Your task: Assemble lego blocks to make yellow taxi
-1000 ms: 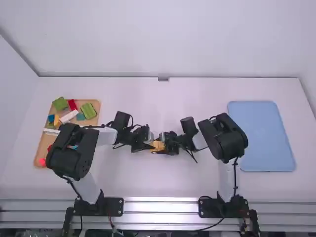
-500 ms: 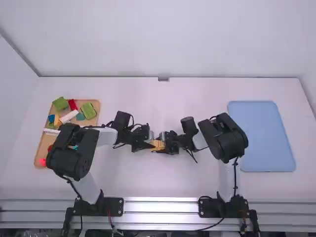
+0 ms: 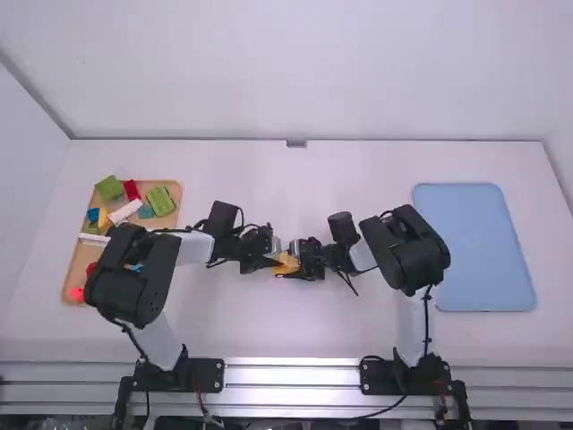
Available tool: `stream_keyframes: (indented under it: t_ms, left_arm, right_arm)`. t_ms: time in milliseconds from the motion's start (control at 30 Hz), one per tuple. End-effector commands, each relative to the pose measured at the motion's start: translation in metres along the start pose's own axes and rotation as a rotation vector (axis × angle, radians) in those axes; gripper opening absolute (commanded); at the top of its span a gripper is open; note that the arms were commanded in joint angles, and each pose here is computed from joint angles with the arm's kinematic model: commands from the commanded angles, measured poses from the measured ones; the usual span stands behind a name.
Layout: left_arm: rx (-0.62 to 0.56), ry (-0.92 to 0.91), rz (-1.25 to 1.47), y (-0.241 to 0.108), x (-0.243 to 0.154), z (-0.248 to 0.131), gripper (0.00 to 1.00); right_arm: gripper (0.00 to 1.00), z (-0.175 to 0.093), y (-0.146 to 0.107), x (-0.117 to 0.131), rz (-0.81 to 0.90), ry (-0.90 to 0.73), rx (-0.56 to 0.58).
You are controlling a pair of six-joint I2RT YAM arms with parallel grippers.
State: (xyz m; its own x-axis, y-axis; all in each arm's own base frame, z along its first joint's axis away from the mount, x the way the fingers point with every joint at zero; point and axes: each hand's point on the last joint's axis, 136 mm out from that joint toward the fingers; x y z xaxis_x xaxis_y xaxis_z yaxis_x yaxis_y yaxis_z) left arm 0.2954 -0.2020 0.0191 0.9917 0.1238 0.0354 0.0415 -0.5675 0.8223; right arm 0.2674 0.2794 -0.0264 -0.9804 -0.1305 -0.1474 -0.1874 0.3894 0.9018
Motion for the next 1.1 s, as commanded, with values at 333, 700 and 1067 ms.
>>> stream_keyframes:
  t_ms: [333, 700, 1067]
  left_arm:
    - [0.000, -0.016, -0.069, -0.009, -0.014, 0.004, 0.05]
    - [-0.026, 0.020, -0.109, 0.004, -0.001, 0.001, 0.02]
    - [-0.030, 0.032, -0.085, 0.018, 0.007, -0.005, 0.02]
  right_arm:
    - [0.49, 0.001, -0.008, 0.007, 0.008, 0.008, 0.023]
    - [0.49, 0.001, -0.008, 0.007, 0.009, 0.007, 0.026]
    - [0.49, 0.001, -0.009, 0.007, 0.009, 0.007, 0.027]
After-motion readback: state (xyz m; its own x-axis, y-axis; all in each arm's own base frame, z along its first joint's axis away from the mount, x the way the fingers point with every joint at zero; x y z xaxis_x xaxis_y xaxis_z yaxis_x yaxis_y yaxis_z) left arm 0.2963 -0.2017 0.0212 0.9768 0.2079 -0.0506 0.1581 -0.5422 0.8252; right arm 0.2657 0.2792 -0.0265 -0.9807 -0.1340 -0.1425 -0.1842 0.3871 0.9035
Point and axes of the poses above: each hand's point on the last joint's axis, 136 mm out from that joint toward the fingers, its own z axis out along the fingers, its own x axis along the line the jaws close on, y = z × x, and after that the axes turned 3 degrees about -z, right-handed
